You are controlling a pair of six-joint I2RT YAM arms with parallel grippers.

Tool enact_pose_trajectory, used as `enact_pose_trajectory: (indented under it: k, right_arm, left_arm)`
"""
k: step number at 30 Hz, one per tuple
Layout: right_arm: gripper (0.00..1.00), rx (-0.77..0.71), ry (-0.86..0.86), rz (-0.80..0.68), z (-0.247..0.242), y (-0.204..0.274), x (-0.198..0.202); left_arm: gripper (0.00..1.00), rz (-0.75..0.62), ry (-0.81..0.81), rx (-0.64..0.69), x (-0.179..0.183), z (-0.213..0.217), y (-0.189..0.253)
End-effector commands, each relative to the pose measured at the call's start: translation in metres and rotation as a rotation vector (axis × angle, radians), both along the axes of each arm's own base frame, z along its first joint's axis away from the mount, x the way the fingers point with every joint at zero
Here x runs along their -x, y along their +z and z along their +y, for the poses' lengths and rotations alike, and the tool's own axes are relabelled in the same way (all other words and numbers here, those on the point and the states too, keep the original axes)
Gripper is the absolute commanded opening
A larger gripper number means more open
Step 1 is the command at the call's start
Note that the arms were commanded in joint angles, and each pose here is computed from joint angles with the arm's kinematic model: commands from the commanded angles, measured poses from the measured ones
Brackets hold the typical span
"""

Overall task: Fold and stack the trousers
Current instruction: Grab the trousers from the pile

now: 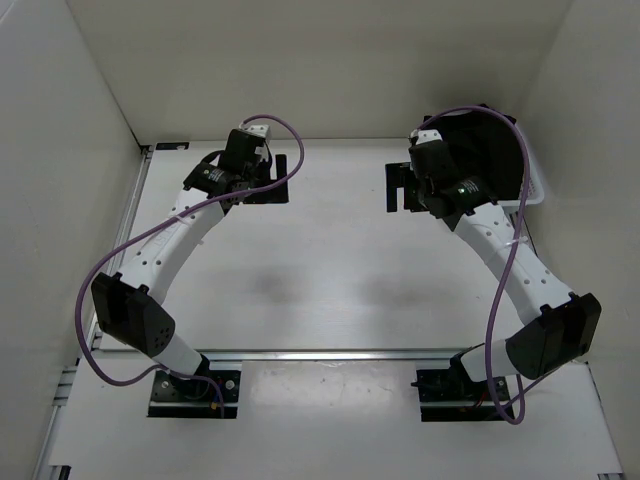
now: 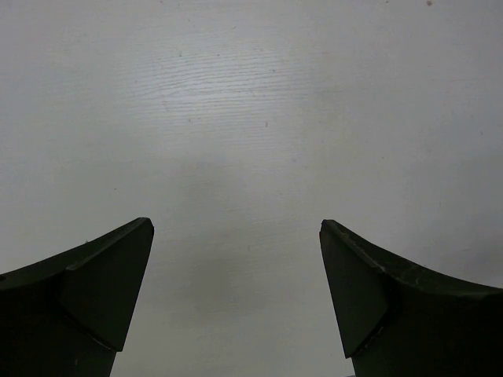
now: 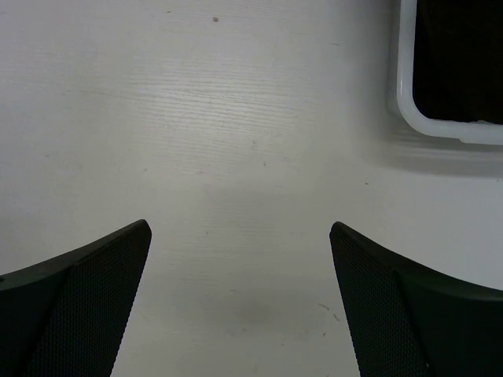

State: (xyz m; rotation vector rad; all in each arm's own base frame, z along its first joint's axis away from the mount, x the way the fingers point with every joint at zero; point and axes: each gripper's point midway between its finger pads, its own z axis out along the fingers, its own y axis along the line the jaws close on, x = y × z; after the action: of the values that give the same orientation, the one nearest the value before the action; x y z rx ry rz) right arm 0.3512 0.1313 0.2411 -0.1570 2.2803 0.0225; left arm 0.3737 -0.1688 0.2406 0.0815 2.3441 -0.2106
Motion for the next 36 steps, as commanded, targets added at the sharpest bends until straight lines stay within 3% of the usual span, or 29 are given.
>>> enact_pose_trajectory:
  k: [1, 13, 19, 22, 24, 27, 31, 34, 36]
  right_arm:
    - [1.0, 0.005, -0.007, -0.032, 0.001, 0.006, -0.004]
    - [1.0, 0.031, -0.165, -0.085, -0.052, 0.009, 0.0]
    - [0.79, -0.03, -0.404, -0.186, -0.137, 0.038, -0.024]
    - [0.79, -0.173, -0.542, -0.218, -0.185, 0.059, -0.042]
    - [0.87, -0.296, -0.491, -0.15, -0.182, 0.045, -0.066]
    - [1.0, -0.286, -0.501, -0.127, -0.195, 0.039, -0.108]
    - [1.0, -0.247, -0.506, -0.101, -0.216, 0.026, -0.177]
    - [1.0, -0.267, -0.463, -0.019, -0.216, -0.009, -0.208]
    - [1.0, -0.288, -0.466, -0.063, -0.222, -0.001, -0.225]
  left_arm:
    - [1.0, -0.05, 0.033, 0.0, 0.004, 0.009, 0.02]
    - [1.0, -0.006, 0.077, -0.082, 0.005, 0.02, 0.002]
    - [1.0, -0.025, 0.098, -0.09, 0.009, 0.024, 0.007]
    - [1.0, -0.032, 0.09, -0.077, 0.008, 0.021, 0.012]
    - [1.0, -0.02, 0.083, -0.075, 0.005, 0.018, 0.008]
    - [1.0, -0.011, 0.082, -0.08, 0.004, 0.017, 0.004]
    - [1.0, -0.011, 0.073, -0.08, 0.005, 0.014, 0.004]
    - [1.0, -0.012, 0.064, -0.08, 0.007, 0.01, 0.004]
    - [1.0, -0.001, 0.063, -0.086, 0.006, 0.01, -0.001]
